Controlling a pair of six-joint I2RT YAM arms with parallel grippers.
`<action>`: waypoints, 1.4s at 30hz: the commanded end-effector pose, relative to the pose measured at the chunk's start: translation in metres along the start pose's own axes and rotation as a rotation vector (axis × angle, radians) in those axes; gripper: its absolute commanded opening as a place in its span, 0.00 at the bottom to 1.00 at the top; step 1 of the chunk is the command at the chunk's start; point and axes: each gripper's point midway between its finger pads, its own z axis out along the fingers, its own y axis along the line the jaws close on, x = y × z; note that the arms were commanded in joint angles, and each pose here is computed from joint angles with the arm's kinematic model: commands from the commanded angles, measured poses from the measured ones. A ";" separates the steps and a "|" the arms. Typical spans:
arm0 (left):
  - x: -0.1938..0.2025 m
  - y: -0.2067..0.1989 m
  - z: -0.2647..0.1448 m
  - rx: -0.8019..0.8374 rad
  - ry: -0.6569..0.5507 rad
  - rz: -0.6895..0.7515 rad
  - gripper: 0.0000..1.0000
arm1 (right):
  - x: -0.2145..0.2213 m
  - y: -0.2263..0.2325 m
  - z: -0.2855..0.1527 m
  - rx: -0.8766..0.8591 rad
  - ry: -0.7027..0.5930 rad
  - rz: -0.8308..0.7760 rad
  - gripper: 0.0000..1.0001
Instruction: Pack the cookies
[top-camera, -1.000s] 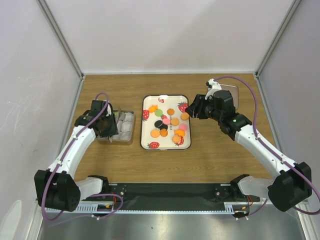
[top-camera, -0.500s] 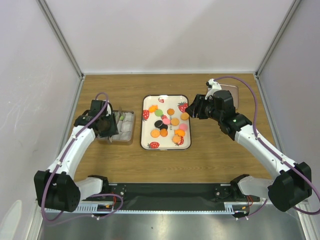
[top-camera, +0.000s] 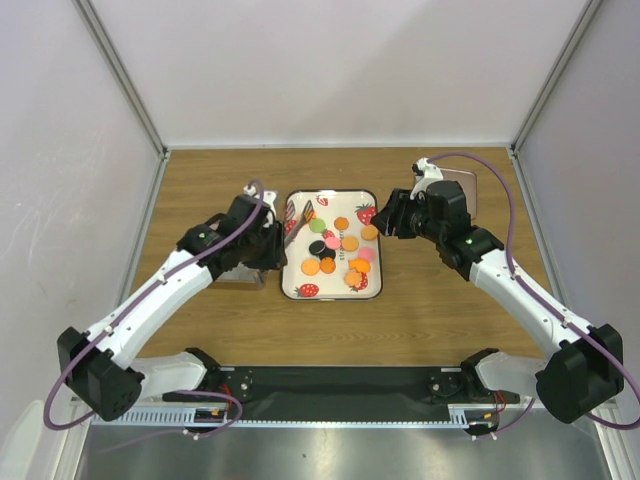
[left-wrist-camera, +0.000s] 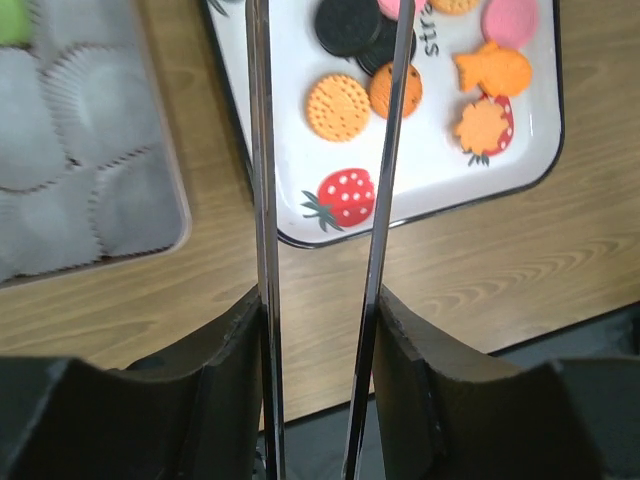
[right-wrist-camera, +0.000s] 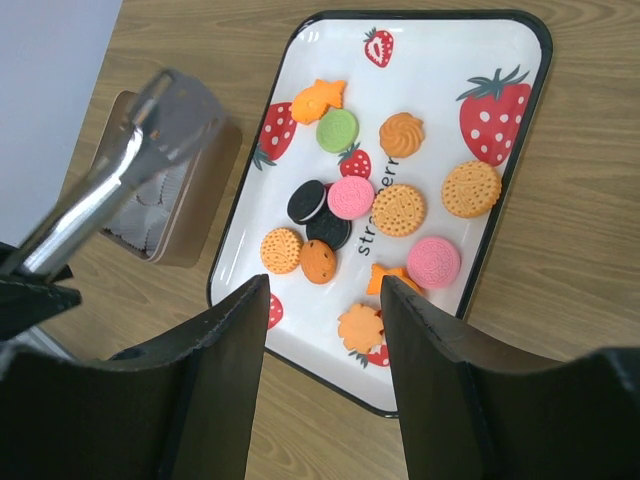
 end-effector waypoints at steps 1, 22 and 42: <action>0.006 -0.014 0.013 0.034 0.010 -0.047 0.47 | -0.014 0.004 -0.002 -0.004 -0.040 -0.030 0.54; 0.044 -0.021 0.061 0.055 0.135 -0.022 0.52 | -0.015 0.005 -0.003 -0.009 -0.043 -0.031 0.54; 0.061 -0.024 0.076 0.079 0.189 -0.029 0.52 | -0.014 0.006 -0.004 -0.011 -0.043 -0.030 0.54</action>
